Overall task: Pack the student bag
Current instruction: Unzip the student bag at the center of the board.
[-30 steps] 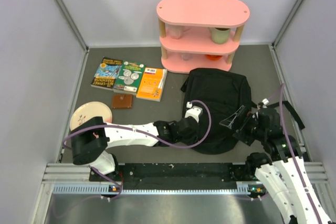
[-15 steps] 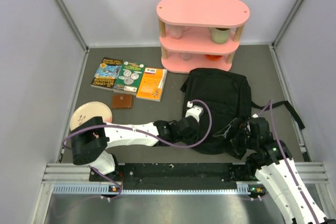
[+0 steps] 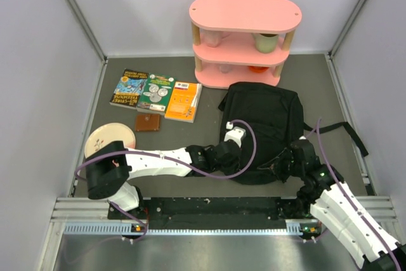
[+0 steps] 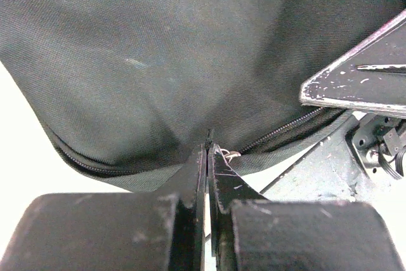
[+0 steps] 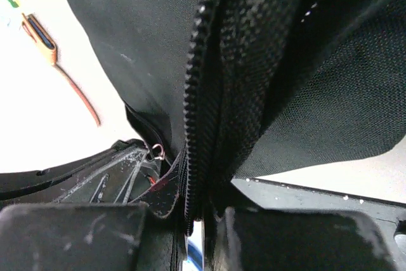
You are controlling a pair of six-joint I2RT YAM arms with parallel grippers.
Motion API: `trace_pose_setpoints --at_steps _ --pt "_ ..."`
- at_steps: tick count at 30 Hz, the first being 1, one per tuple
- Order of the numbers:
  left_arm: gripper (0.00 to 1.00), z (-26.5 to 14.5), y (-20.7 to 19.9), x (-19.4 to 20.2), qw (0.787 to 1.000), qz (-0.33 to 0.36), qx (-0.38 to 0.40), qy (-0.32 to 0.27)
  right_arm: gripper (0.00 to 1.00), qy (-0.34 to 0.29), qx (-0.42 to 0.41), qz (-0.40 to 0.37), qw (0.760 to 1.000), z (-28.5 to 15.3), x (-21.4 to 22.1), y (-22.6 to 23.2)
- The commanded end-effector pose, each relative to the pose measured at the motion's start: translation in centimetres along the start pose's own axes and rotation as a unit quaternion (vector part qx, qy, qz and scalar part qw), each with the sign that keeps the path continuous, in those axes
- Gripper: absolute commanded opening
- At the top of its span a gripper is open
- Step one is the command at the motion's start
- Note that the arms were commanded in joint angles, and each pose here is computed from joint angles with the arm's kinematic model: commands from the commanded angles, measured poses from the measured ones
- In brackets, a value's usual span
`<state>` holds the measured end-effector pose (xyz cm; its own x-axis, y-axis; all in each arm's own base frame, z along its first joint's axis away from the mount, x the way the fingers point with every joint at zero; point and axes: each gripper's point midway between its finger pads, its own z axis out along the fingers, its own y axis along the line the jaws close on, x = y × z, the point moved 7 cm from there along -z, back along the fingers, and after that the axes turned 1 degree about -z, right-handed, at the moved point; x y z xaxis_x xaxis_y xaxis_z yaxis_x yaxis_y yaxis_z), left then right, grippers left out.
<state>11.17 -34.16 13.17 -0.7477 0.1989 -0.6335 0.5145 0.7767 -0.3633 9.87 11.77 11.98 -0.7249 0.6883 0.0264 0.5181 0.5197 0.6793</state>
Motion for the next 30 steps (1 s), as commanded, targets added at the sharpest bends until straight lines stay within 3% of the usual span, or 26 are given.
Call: trace_pose_setpoints --at_steps 1,13,21,24,25,26,28,30 --pt "0.0 -1.0 0.3 -1.5 0.999 0.006 -0.02 -0.029 0.0 -0.049 -0.027 -0.026 0.998 0.0 -1.0 1.0" --pt "0.0 -1.9 9.0 0.6 0.989 -0.021 -0.147 -0.004 0.0 -0.122 0.069 -0.087 0.986 -1.5 -2.4 -1.2" --pt "0.0 -2.1 10.0 -0.5 0.989 -0.026 -0.148 -0.013 0.0 -0.143 0.057 -0.125 0.98 -2.8 -2.9 0.2" --pt "0.0 -2.0 8.5 -1.6 0.994 -0.03 -0.103 -0.025 0.35 -0.12 0.027 -0.146 0.982 -3.8 -2.3 1.5" --pt "0.0 -1.9 8.2 -1.8 0.995 -0.032 -0.093 -0.028 0.7 -0.113 0.018 -0.146 0.983 -4.1 -2.1 1.8" --pt "0.0 -1.9 7.8 -2.2 0.996 -0.034 -0.082 -0.033 0.81 -0.1 0.002 -0.146 0.984 -4.6 -1.7 2.4" --pt "0.0 -2.0 7.2 -2.7 0.996 -0.036 -0.068 -0.034 0.9 -0.088 -0.019 -0.134 0.987 -5.4 -1.0 2.7" --pt "0.0 -2.1 6.7 -3.2 0.997 -0.038 -0.057 -0.04 0.93 -0.062 -0.045 -0.13 0.989 -6.0 -0.2 3.2"
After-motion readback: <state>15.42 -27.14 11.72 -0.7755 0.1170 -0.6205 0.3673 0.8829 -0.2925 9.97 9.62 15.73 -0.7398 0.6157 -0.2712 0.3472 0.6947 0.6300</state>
